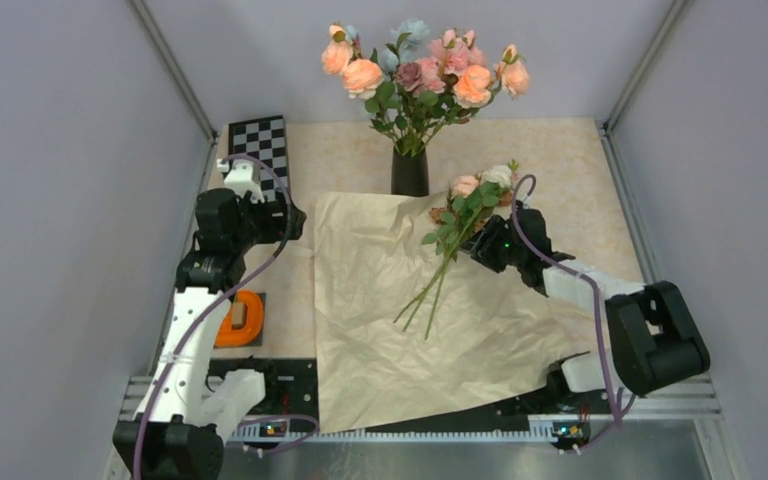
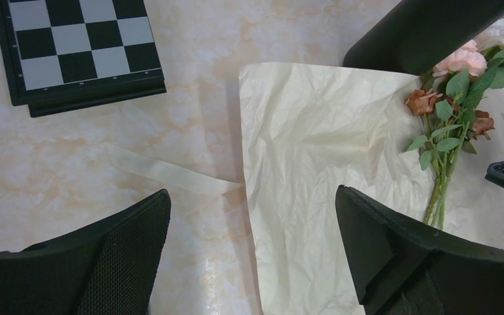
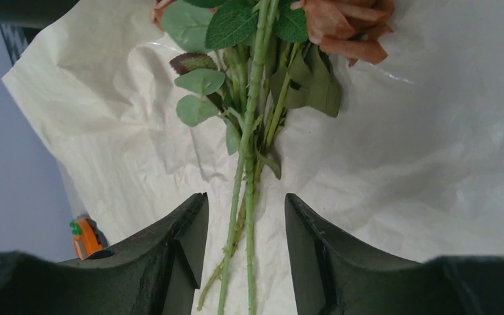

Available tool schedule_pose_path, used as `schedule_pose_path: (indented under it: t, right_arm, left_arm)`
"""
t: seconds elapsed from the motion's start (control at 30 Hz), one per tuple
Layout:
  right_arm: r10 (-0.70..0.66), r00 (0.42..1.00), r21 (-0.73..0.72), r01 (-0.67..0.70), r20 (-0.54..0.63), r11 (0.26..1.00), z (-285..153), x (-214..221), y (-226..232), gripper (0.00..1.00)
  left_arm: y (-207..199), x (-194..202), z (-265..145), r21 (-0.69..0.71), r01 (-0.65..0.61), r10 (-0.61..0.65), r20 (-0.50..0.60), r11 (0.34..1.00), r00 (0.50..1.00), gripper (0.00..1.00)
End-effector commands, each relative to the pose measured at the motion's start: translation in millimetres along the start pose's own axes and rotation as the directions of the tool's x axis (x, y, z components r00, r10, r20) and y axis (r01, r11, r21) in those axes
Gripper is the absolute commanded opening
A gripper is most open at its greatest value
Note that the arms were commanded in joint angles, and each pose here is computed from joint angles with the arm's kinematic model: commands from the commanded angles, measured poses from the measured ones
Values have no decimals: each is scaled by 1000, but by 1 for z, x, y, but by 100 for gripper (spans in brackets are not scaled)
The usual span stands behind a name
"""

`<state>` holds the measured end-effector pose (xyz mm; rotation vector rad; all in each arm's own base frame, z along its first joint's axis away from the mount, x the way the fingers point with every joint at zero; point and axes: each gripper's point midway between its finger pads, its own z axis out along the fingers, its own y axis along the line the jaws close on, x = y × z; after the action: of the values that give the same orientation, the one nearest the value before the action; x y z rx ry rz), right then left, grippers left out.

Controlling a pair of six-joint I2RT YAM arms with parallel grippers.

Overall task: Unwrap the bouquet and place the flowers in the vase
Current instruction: Pick up the fake flower from the wrapping paper.

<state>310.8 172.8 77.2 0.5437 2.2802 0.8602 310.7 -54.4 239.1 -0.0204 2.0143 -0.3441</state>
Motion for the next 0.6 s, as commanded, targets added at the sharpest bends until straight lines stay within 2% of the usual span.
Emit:
schedule_pose_path:
  t: [0.0,0.43,0.57]
  right_arm:
    - [-17,997,-72,23,82,997,26,-30,30,46]
    - [-35,997,-32,37,64,999,61,-31,17,36]
    - [-47,997,-28,48,55,998,66,-31,17,29]
  left_arm:
    - [7,-5,-6,-36,-39,40,39,999,998,99]
    - [8,-6,-6,-43,-44,46,42,998,998,99]
    - [8,-6,-6,-43,-45,47,41,998,998,99]
